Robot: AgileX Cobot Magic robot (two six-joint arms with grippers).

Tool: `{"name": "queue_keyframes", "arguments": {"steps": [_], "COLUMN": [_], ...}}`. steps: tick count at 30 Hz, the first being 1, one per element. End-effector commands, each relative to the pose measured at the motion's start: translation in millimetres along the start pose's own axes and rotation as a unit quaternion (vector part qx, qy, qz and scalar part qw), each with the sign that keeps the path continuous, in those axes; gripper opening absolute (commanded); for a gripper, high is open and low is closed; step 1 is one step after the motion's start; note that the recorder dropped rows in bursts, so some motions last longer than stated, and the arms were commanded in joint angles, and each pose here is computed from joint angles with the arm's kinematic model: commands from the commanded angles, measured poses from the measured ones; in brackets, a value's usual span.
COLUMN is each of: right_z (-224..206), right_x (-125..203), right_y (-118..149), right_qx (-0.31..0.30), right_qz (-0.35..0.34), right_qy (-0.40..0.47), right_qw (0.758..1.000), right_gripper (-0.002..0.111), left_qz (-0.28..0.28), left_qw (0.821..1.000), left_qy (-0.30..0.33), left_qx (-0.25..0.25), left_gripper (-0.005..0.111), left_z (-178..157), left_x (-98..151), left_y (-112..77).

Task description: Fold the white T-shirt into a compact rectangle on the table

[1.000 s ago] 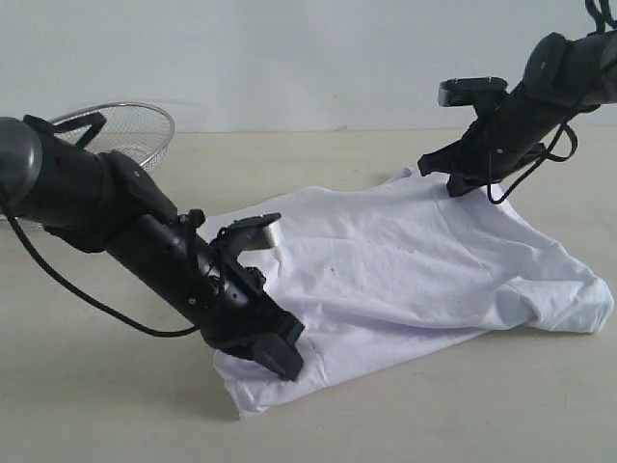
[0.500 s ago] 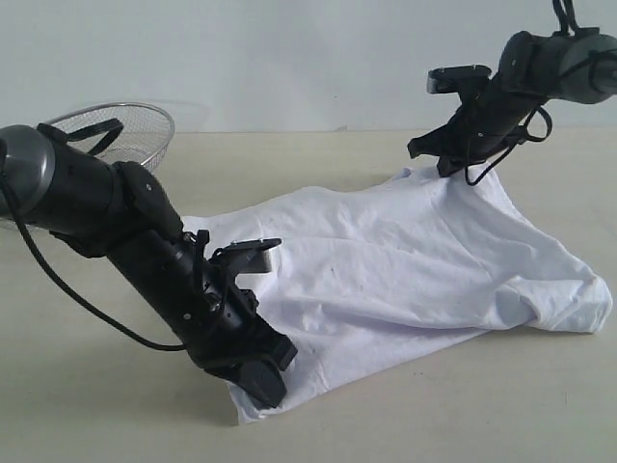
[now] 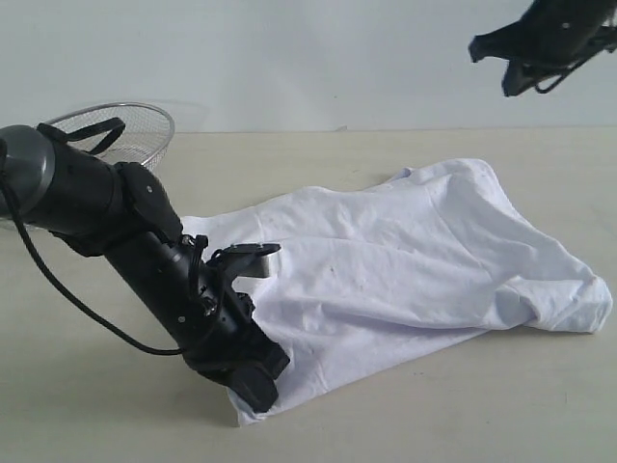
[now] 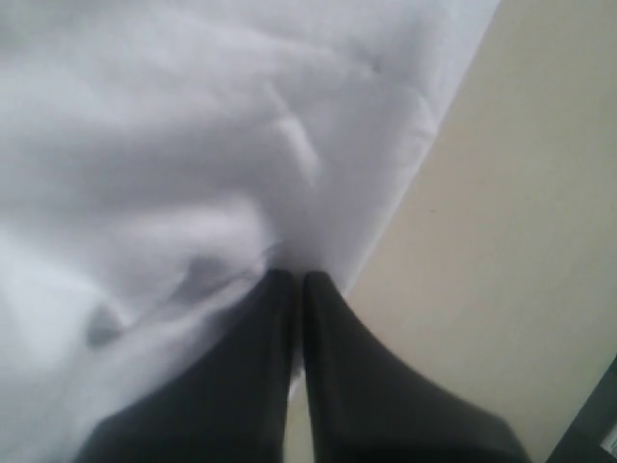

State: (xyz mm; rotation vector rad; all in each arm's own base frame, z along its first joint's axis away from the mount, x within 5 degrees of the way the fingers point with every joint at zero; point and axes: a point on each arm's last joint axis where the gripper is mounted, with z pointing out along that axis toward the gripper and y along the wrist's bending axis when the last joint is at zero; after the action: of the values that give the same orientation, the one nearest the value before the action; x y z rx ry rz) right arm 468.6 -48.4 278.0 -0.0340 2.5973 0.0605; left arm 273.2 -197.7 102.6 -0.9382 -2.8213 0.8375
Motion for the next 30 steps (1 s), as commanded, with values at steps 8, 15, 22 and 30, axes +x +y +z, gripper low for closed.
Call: {"name": "queue_keyframes", "arguments": {"steps": [8,15,22,30], "right_z": [-20,32,59,64], "right_x": [116,143,148,146], "right_y": [-75,-71,-74,-71], "right_qx": [-0.074,-0.188,-0.203,-0.194], "right_qz": [0.102,0.086,0.121,0.121], "right_qy": [0.088,0.153,0.161,0.155], "right_qw": [0.988,0.966,0.958,0.961], "right_gripper": [0.0,0.002,0.039,0.074], "left_qz": [-0.008,-0.005,-0.022,-0.075], "left_qw": [1.0,1.0,0.997,0.994], "left_qy": [-0.011,-0.009,0.0,-0.031], "left_qx": [-0.016,-0.019,-0.072,-0.067], "left_gripper": [0.004,0.004,0.004,0.004], "left_z": [-10,-10,-19,-47], "left_x": [-1,-1,4,8], "left_y": [15.6,15.5,39.2,75.0]}}
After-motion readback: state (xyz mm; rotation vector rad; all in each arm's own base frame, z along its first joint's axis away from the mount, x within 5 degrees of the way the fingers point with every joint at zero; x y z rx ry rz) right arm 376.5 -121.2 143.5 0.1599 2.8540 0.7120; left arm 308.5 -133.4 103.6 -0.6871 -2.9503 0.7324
